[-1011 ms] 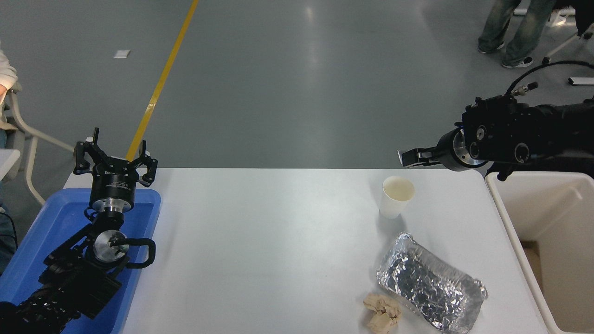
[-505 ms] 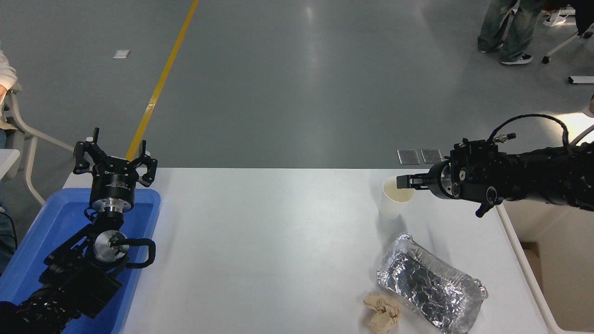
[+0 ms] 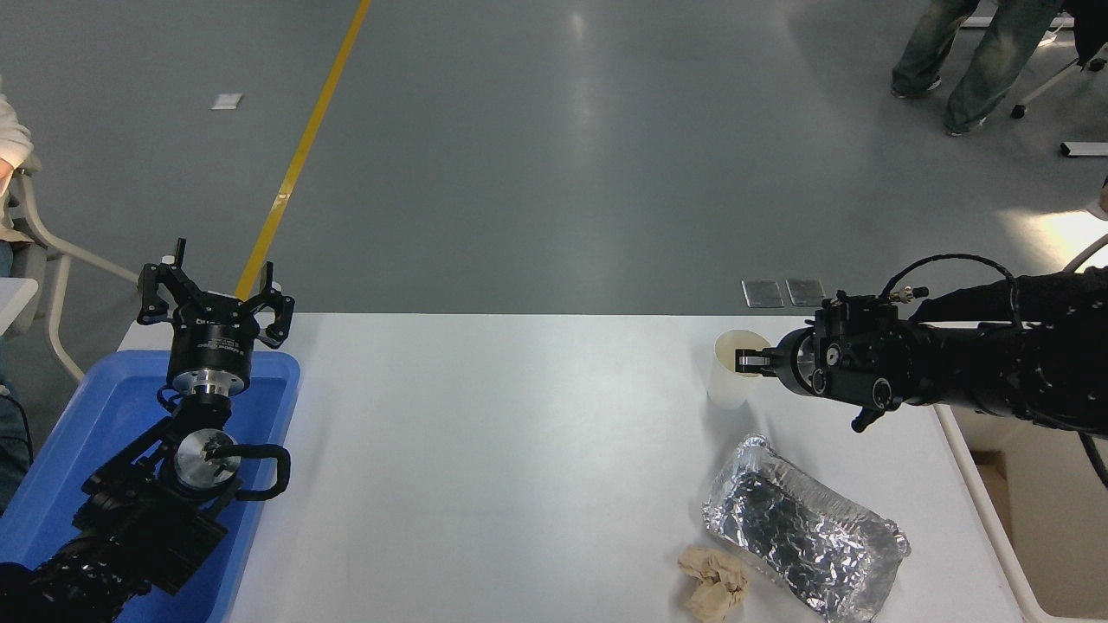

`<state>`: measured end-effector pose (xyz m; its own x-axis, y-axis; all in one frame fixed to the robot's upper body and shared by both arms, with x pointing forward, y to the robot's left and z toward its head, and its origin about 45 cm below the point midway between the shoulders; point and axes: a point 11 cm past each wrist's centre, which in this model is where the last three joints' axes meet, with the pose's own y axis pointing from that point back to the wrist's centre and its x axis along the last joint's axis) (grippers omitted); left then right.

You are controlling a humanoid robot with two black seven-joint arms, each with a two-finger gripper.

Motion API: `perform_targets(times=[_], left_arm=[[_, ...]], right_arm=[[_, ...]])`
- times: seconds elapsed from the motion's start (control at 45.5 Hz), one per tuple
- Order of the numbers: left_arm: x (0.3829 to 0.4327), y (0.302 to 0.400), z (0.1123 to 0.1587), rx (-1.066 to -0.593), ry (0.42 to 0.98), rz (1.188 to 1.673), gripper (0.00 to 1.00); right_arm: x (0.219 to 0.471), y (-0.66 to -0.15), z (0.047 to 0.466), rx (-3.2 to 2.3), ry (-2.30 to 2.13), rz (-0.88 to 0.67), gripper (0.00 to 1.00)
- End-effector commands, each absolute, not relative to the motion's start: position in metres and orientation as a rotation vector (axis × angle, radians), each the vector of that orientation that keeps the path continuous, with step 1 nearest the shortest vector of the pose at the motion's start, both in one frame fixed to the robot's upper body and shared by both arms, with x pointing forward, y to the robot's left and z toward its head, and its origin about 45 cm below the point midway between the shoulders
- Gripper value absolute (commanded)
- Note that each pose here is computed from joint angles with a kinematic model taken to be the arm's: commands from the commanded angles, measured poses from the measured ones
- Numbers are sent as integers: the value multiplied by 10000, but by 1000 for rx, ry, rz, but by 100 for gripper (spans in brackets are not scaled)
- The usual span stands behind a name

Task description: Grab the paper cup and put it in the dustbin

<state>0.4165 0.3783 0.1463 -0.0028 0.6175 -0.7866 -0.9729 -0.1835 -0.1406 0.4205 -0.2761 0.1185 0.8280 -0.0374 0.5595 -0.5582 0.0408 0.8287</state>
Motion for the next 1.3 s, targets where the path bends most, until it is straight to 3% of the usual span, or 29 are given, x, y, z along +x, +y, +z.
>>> perform_targets(times=[0.0, 0.33, 0.571, 0.813, 1.275], left_arm=[[4165, 3783, 1463, -884, 542, 1553, 99], [4165, 3783, 1463, -884, 542, 1553, 99], [4160, 3784, 1457, -883, 543, 1554, 99], [4160, 3788, 1458, -886, 544, 1555, 99], [4160, 3789, 1459, -887, 543, 1556, 99]], right_arm=[[4236, -2735, 1222, 1486, -509, 427, 0], [4346, -2683, 1528, 1463, -492, 471, 0], [4250, -3305, 2847, 1298, -461, 524, 0], [3807, -3028, 3765, 1362, -357, 496, 0], [3699, -2784, 4155, 1420, -334, 459, 0]])
